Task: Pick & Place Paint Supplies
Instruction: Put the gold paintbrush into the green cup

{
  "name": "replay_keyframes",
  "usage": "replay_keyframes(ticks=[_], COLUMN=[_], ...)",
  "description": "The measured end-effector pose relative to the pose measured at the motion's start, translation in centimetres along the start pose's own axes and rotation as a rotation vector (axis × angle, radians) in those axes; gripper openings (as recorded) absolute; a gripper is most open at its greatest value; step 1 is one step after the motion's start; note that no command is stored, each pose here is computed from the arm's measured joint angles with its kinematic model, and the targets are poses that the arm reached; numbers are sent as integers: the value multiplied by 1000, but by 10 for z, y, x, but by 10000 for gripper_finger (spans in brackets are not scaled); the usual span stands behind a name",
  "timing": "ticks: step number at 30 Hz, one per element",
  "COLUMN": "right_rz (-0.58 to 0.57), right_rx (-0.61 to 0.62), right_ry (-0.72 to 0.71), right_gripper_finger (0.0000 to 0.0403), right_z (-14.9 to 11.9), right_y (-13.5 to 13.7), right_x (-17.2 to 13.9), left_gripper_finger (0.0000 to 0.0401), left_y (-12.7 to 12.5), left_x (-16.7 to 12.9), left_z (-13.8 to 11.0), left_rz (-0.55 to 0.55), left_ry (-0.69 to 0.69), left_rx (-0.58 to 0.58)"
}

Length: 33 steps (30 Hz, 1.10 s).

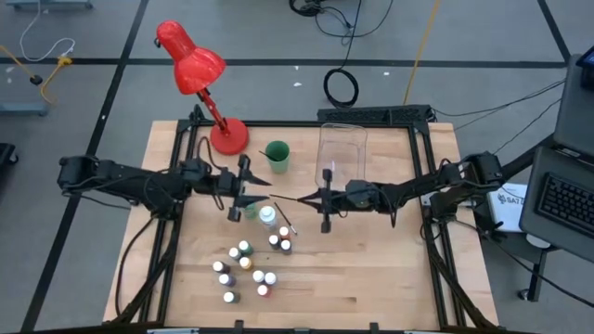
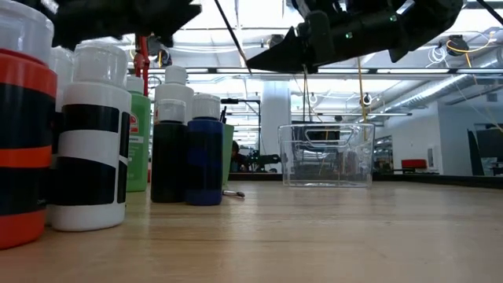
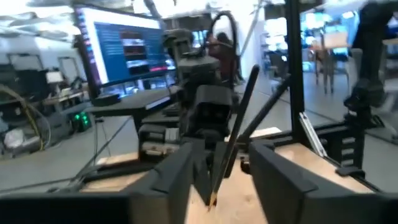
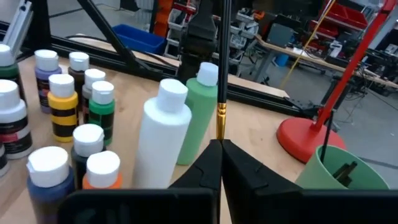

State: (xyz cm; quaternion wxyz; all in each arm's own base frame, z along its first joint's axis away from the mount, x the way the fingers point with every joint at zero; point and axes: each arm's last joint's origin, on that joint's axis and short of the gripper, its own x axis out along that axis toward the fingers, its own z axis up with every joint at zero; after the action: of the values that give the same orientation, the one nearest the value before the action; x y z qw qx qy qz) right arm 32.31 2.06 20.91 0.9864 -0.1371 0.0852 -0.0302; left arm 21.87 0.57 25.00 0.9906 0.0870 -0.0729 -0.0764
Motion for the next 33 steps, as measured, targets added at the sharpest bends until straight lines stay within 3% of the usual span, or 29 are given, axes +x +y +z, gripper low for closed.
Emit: replay_keyframes(ticks=[6, 12, 18, 25, 33], right_rz=[-4, -2, 0, 0, 4], right_rx=[-19, -20, -25, -25, -42], right_ry=[-7, -6, -5, -8, 3], right_gripper_finger=[0, 0, 0, 0, 0], right_z=[1, 1, 1, 1, 0], right_y=[0, 0, 0, 0, 1], right_x=[0, 0, 0, 0, 0], left_gripper_finger=[249, 263, 197, 27, 5], left_y=[-2, -3, -4, -3, -1], left_x=[22, 38, 43, 43, 43], left_z=[2, 4, 4, 6, 4], left_rz=[-42, -66, -70, -59, 12], left_ry=[16, 15, 12, 3, 27], left_rx=[28, 48, 36, -5, 8])
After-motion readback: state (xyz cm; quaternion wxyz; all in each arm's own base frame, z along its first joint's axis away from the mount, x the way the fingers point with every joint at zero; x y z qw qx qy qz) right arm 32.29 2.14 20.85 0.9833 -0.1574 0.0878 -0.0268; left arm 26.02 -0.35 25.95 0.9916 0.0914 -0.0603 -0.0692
